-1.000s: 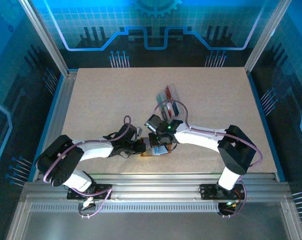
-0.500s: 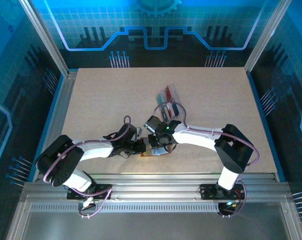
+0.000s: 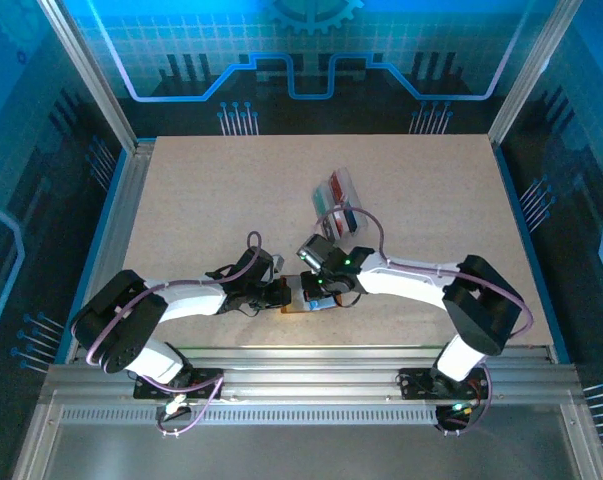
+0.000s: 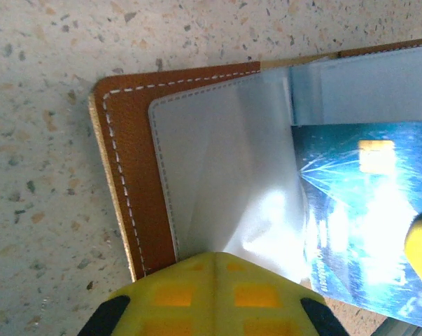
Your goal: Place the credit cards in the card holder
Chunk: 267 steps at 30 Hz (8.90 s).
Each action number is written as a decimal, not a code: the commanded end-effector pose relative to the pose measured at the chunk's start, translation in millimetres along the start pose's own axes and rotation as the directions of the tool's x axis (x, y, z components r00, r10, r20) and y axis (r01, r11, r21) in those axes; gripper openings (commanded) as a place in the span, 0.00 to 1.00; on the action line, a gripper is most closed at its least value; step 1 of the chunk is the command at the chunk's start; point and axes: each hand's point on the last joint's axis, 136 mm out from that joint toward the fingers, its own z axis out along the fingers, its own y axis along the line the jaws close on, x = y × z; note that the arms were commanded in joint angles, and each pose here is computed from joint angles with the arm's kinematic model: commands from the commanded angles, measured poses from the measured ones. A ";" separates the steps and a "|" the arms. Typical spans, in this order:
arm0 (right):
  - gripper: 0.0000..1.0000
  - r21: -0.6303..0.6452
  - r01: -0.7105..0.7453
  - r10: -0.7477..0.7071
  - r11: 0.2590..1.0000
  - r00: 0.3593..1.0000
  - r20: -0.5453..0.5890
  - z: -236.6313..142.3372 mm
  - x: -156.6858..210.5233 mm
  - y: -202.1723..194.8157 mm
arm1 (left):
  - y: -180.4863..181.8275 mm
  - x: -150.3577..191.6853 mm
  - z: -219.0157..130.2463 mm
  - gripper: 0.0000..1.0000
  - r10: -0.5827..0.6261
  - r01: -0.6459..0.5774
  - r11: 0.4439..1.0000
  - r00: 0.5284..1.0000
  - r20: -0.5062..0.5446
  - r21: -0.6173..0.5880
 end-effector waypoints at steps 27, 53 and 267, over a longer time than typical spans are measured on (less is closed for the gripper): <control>0.00 -0.339 -0.225 0.281 0.914 0.952 0.124 9.5 -18.2 -27.3 | 18.7 29.3 -0.5 0.00 -0.018 0.013 0.999 0.996 -0.089 -0.049; 0.00 -0.396 -0.289 0.328 0.872 0.944 0.034 29.4 1.0 -25.5 | 18.6 28.6 -1.5 0.00 -0.016 0.011 0.999 0.996 -0.086 -0.052; 0.41 -0.209 0.204 -0.231 0.957 0.966 -0.119 5.1 -4.6 59.2 | 29.2 29.3 -9.7 0.00 -0.056 0.049 0.995 0.995 -0.084 -0.088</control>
